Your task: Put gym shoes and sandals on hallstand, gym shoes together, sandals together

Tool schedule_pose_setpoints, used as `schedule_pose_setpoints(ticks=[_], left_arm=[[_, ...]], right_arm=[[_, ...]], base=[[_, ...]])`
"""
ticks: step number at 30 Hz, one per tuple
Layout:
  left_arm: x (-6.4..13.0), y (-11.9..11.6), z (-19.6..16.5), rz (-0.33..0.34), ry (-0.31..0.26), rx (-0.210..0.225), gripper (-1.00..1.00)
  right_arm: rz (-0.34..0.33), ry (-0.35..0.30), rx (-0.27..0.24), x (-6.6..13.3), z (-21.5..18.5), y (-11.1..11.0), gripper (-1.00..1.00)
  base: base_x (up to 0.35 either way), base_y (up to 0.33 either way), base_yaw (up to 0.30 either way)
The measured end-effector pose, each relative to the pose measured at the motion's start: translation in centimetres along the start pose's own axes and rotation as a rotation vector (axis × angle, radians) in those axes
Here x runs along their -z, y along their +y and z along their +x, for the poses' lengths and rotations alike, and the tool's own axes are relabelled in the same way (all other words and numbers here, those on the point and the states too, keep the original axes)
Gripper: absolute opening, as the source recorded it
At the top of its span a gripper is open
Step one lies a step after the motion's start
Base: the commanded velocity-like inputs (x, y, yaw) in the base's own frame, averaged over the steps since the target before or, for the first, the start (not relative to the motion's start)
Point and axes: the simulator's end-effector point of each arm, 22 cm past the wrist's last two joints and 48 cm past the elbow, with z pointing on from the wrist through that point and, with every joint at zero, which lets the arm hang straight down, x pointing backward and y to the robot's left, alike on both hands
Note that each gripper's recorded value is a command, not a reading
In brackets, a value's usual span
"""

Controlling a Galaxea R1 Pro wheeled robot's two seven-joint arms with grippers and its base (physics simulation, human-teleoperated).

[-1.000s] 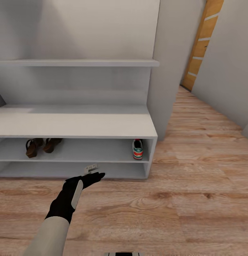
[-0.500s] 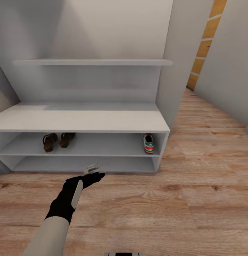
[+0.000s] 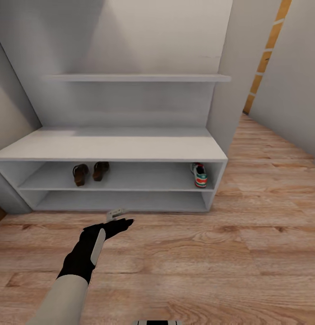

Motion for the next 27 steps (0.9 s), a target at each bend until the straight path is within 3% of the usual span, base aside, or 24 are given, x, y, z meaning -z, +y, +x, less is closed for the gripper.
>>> schedule_pose_setpoints(ticks=[18, 25, 27], left_arm=[[0.0, 0.1, 0.0, -0.002, 0.000, -0.001, 1.00], [0.0, 0.1, 0.0, -0.001, -0.002, -0.002, 1.00], [0.3, 1.1, -0.5, -0.014, -0.010, -0.009, 1.00]], right_arm=[[0.000, 0.000, 0.000, 0.0, 0.0, 0.0, -1.00], [0.000, -0.001, 0.000, 0.0, 0.0, 0.0, -1.00], [-0.001, 0.000, -0.001, 0.0, 0.0, 0.0, -1.00]], base=[[-0.207, 0.246, 0.000], [-0.042, 0.042, 0.000], [-0.002, 0.002, 0.000]])
